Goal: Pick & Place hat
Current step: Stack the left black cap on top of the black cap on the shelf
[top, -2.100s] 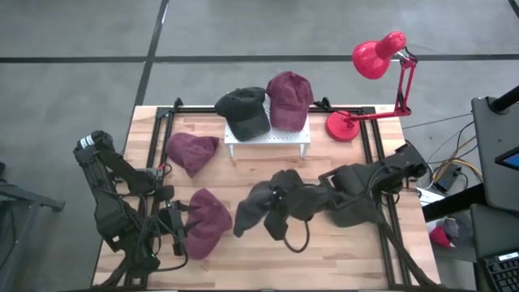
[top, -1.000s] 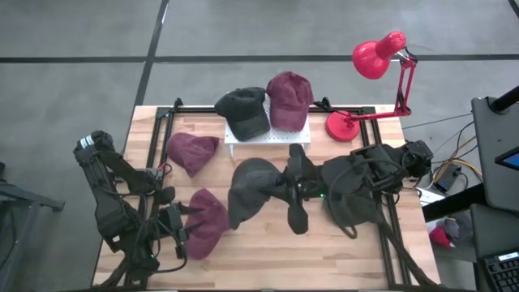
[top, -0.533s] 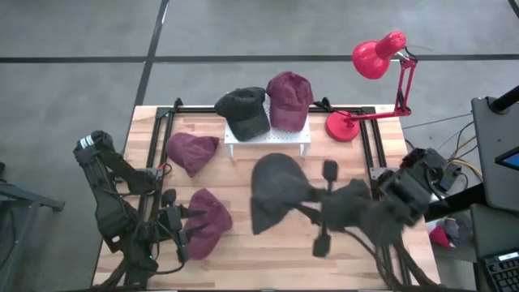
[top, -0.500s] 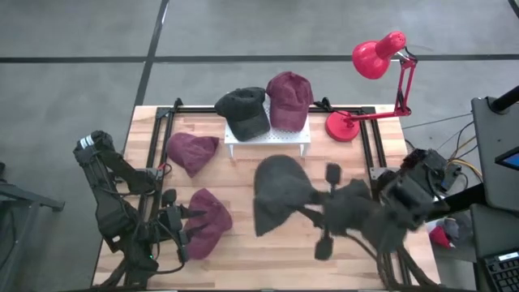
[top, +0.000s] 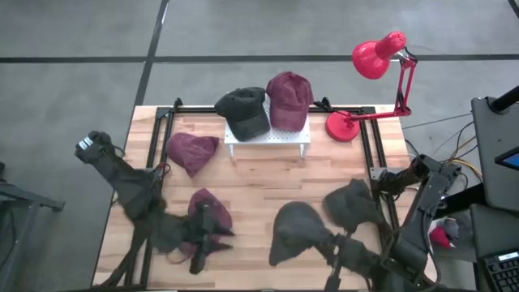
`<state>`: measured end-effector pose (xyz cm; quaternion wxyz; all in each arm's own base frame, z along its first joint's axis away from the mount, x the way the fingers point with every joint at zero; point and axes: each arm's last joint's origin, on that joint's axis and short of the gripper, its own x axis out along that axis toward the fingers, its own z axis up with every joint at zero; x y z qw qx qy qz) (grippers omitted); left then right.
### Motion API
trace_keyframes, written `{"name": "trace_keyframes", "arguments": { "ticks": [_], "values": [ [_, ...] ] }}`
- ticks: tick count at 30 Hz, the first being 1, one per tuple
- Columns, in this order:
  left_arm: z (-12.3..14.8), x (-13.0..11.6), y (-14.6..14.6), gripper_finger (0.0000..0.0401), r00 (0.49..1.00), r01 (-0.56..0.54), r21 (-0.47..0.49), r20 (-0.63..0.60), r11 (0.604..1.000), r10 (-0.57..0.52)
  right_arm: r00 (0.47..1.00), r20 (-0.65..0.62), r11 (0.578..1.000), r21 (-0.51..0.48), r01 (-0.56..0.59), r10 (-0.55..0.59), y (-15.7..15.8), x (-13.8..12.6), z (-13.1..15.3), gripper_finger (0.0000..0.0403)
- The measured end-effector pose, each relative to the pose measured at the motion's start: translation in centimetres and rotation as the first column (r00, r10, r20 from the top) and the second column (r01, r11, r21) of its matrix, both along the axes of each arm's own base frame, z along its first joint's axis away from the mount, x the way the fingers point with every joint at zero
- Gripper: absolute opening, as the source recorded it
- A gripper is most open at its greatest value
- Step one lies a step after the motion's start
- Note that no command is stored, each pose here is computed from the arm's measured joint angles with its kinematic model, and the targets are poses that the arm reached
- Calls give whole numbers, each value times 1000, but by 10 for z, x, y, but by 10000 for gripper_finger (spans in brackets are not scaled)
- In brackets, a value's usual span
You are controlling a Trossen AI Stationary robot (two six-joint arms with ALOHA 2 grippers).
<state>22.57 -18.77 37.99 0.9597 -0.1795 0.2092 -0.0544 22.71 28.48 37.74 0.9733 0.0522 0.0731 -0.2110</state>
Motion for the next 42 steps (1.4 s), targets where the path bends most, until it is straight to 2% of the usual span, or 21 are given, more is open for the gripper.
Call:
{"name": "trace_keyframes", "arguments": {
  "ticks": [2,4,7,10,13,16,18,22,24,27,30,33,36,42],
  "values": [
    [7,13,7,152,987,161,-75,31,984,-160,998,15,998,16,-59,59,10,2,4,8],
    [13,22,14,152,958,285,-123,77,951,-277,985,28,985,17,-170,170,19,5,16,8],
    [19,31,25,152,919,388,-156,136,908,-369,924,83,927,-43,-372,374,29,8,38,8],
    [21,37,35,152,902,426,-178,161,887,-401,853,133,862,-145,-486,504,32,6,62,8],
    [24,41,40,152,909,407,-207,181,889,-374,825,132,828,-220,-515,549,29,1,82,8],
    [31,48,41,152,933,333,-318,250,888,-260,795,100,786,-265,-558,598,26,-4,95,8],
    [35,53,39,152,924,326,-393,324,860,-202,790,60,769,-286,-572,610,24,-6,99,8],
    [37,61,34,152,870,392,-480,470,785,-148,791,10,747,-334,-574,612,18,-9,108,8],
    [33,65,30,152,877,394,-510,458,765,-147,791,5,737,-368,-567,612,15,-10,114,8],
    [24,72,26,152,895,369,-525,422,767,-141,791,-2,723,-406,-559,611,10,-13,123,8],
    [18,78,24,152,908,341,-557,405,757,-111,790,-28,714,-412,-567,612,7,-16,126,8],
    [18,80,23,152,892,364,-564,440,742,-103,802,-52,723,-402,-562,595,3,-15,126,8],
    [20,79,23,152,876,381,-545,472,747,-103,814,-60,733,-400,-550,578,-2,-12,126,8],
    [19,80,23,152,875,381,-536,472,754,-106,836,-70,749,-408,-522,545,-14,-3,127,8]
  ]
}}
